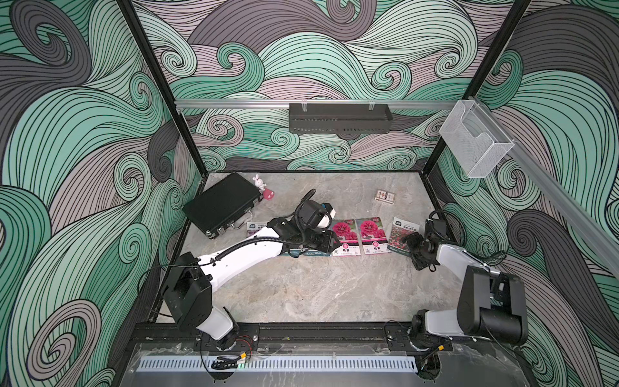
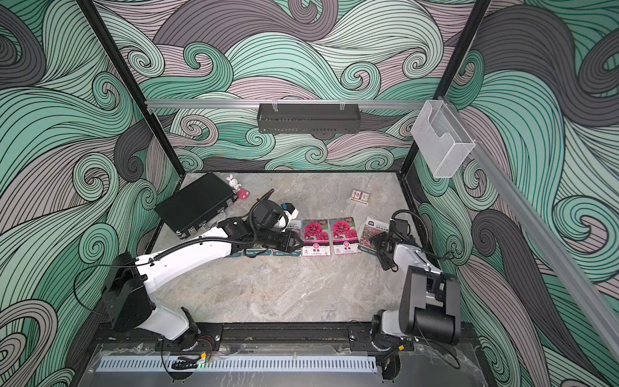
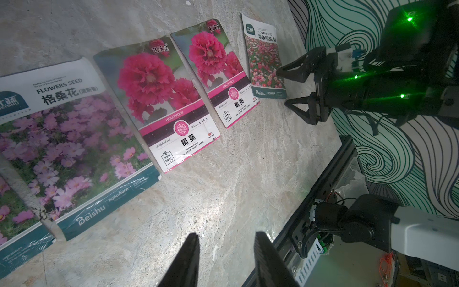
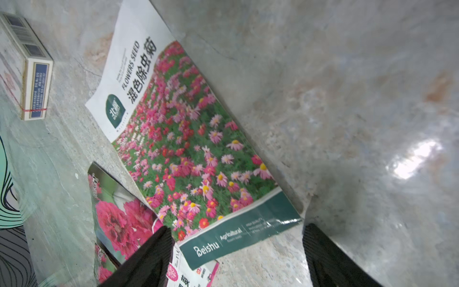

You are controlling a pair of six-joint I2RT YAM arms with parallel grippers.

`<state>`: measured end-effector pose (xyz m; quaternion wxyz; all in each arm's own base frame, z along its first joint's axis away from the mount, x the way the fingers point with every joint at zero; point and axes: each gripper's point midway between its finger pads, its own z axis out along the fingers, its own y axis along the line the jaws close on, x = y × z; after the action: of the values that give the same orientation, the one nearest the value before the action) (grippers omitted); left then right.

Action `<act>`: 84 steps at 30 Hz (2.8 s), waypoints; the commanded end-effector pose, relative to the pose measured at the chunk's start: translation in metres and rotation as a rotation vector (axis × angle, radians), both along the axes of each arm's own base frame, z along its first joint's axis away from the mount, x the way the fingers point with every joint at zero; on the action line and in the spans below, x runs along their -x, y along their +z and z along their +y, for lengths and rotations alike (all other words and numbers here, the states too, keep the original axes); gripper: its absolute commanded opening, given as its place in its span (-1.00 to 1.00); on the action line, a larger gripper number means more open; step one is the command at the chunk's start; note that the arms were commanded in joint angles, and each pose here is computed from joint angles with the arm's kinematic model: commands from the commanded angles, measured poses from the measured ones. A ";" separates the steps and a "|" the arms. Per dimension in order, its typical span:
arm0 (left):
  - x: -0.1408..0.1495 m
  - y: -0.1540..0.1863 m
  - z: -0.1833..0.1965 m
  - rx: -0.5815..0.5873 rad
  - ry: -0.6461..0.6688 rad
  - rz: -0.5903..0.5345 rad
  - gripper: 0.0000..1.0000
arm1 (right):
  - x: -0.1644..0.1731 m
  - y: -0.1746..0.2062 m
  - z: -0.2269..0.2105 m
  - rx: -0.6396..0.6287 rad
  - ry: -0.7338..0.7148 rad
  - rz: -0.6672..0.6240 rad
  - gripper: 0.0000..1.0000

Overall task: Arrange the seed packets in a row
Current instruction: Adjust the seed packet at the center of the board, then reset both arms

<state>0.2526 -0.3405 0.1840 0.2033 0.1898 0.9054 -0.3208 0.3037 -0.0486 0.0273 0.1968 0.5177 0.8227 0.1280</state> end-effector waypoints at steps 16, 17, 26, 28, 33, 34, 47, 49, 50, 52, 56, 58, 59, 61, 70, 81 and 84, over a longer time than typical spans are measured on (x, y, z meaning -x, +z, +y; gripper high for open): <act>-0.012 0.003 0.008 -0.014 0.038 -0.014 -0.24 | -0.016 -0.018 -0.014 0.051 0.107 0.097 0.69; -0.012 0.004 0.008 -0.014 0.038 -0.014 -0.23 | -0.016 -0.019 -0.014 0.051 0.109 0.102 0.69; -0.012 -0.001 0.007 -0.025 0.037 -0.005 -0.24 | -0.017 0.024 -0.017 0.111 0.152 0.046 0.69; -0.013 -0.002 0.006 -0.025 0.036 -0.001 -0.24 | -0.019 0.050 -0.018 0.157 0.189 0.013 0.70; -0.015 -0.006 0.003 -0.026 0.033 0.009 -0.23 | -0.054 0.089 0.007 0.105 0.352 -0.085 0.71; -0.015 -0.007 0.003 -0.028 0.033 0.010 -0.24 | -0.065 0.091 0.017 0.071 0.412 -0.088 0.71; -0.051 -0.007 0.030 -0.067 0.131 -0.009 -0.24 | -0.160 0.083 0.074 0.081 0.883 -0.081 0.80; -0.059 -0.007 0.044 -0.092 0.159 -0.004 -0.24 | -0.168 0.083 0.085 0.066 0.926 -0.104 0.81; -0.063 -0.006 0.050 -0.097 0.172 -0.005 -0.24 | -0.170 0.083 0.091 0.061 0.943 -0.110 0.81; -0.073 -0.003 0.065 -0.100 0.216 -0.010 -0.24 | -0.170 0.082 0.107 0.058 0.983 -0.116 0.83; -0.093 -0.004 0.098 -0.128 0.298 -0.024 -0.24 | -0.166 0.082 0.113 0.085 1.006 -0.136 0.88; -0.105 -0.004 0.124 -0.156 0.349 -0.041 -0.24 | -0.160 0.086 0.109 0.115 1.021 -0.156 0.99; -0.110 -0.003 0.137 -0.165 0.374 -0.053 -0.25 | -0.158 0.089 0.107 0.132 1.023 -0.161 0.99; -0.122 0.002 0.169 -0.178 0.439 -0.076 -0.24 | -0.151 0.098 0.099 0.181 1.022 -0.185 0.99; -0.148 -0.006 0.310 -0.281 0.832 -0.167 -0.22 | -0.123 0.123 0.059 0.366 0.920 -0.325 0.99; -0.132 -0.034 0.388 -0.529 0.970 -0.246 -0.06 | -0.119 0.116 0.039 0.479 0.855 -0.451 0.99; -0.132 -0.042 0.385 -0.490 0.978 -0.231 -0.06 | -0.135 0.110 0.052 0.357 0.882 -0.490 0.99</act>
<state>0.3757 0.0383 0.1269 0.3412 -0.1718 0.9230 0.0467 0.4137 -0.0060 0.1229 0.3658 0.0481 0.9208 0.1265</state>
